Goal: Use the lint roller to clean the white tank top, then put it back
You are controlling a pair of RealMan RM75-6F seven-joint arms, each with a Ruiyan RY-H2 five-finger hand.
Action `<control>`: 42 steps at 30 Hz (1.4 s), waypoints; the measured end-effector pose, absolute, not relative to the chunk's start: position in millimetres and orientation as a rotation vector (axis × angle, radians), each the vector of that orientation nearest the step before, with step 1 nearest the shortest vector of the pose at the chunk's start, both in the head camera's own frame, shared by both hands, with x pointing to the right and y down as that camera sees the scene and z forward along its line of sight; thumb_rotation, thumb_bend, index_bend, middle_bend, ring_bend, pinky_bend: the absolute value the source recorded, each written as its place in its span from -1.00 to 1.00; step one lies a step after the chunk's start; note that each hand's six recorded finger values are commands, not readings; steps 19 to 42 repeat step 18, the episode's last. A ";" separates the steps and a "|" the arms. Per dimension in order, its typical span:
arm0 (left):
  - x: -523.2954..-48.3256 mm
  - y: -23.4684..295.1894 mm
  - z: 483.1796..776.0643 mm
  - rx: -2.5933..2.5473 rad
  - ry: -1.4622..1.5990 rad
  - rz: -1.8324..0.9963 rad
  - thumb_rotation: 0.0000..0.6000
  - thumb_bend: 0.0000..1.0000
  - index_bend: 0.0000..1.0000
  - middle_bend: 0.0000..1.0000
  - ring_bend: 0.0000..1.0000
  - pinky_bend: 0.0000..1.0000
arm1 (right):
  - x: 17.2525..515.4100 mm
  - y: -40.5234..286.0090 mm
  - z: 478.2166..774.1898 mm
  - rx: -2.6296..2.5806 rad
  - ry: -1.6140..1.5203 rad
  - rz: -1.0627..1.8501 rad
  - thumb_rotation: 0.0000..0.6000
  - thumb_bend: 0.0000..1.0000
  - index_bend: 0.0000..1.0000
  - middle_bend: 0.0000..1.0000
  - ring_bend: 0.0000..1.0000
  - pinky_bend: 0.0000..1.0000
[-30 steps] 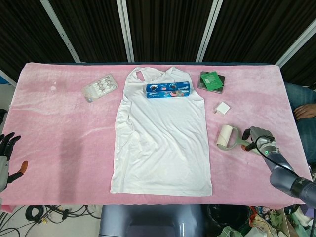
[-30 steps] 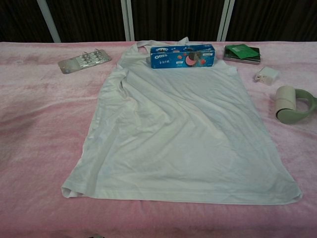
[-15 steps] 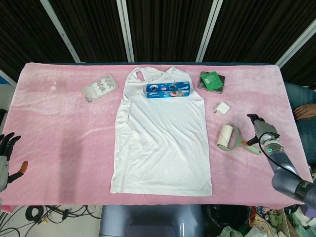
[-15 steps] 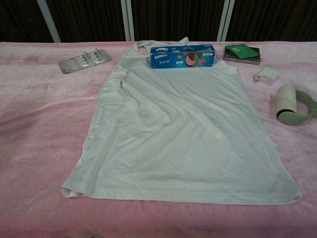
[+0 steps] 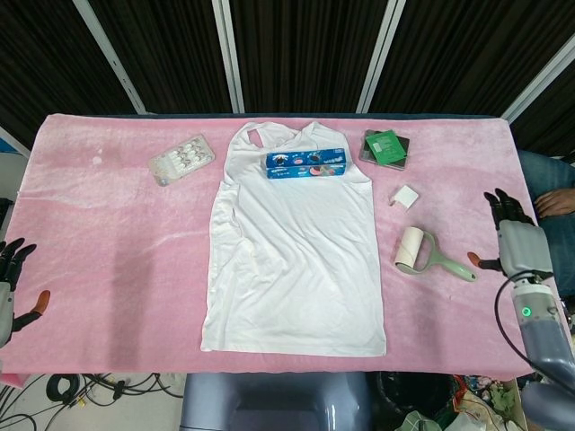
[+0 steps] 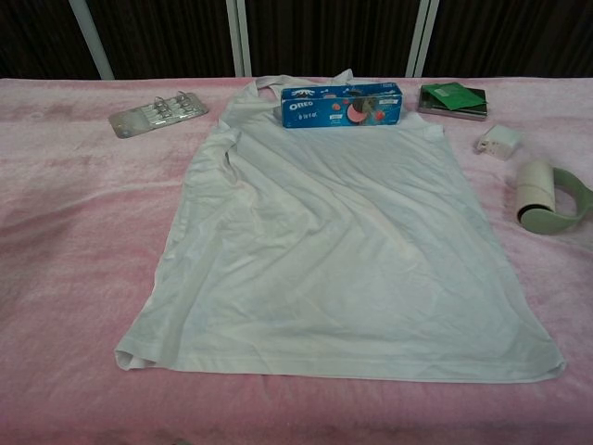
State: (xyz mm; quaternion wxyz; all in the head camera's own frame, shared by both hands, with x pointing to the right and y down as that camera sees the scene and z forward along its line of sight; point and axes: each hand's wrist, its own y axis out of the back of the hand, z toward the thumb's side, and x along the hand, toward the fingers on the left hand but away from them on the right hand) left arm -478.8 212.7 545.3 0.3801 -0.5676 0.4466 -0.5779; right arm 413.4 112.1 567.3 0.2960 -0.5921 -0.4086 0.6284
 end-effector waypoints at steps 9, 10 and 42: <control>-476.7 215.1 543.4 -1.471 1.110 -1.465 1.00 -0.36 -0.70 -0.83 -0.93 -1.00 | 417.2 196.6 554.0 -1.473 -1.096 1.514 1.00 -0.80 -1.00 -1.00 -0.92 -0.58; -476.9 215.1 543.3 -1.471 1.108 -1.466 1.00 -0.36 -0.70 -0.83 -0.93 -1.00 | 420.2 206.7 556.4 -1.458 -1.081 1.510 1.00 -0.80 -1.00 -1.00 -0.92 -0.58; -480.2 214.6 545.5 -1.487 1.109 -1.485 1.00 -0.36 -0.70 -0.84 -0.93 -1.00 | 424.0 242.1 561.5 -1.473 -0.994 1.532 1.00 -0.80 -1.00 -1.00 -0.92 -0.58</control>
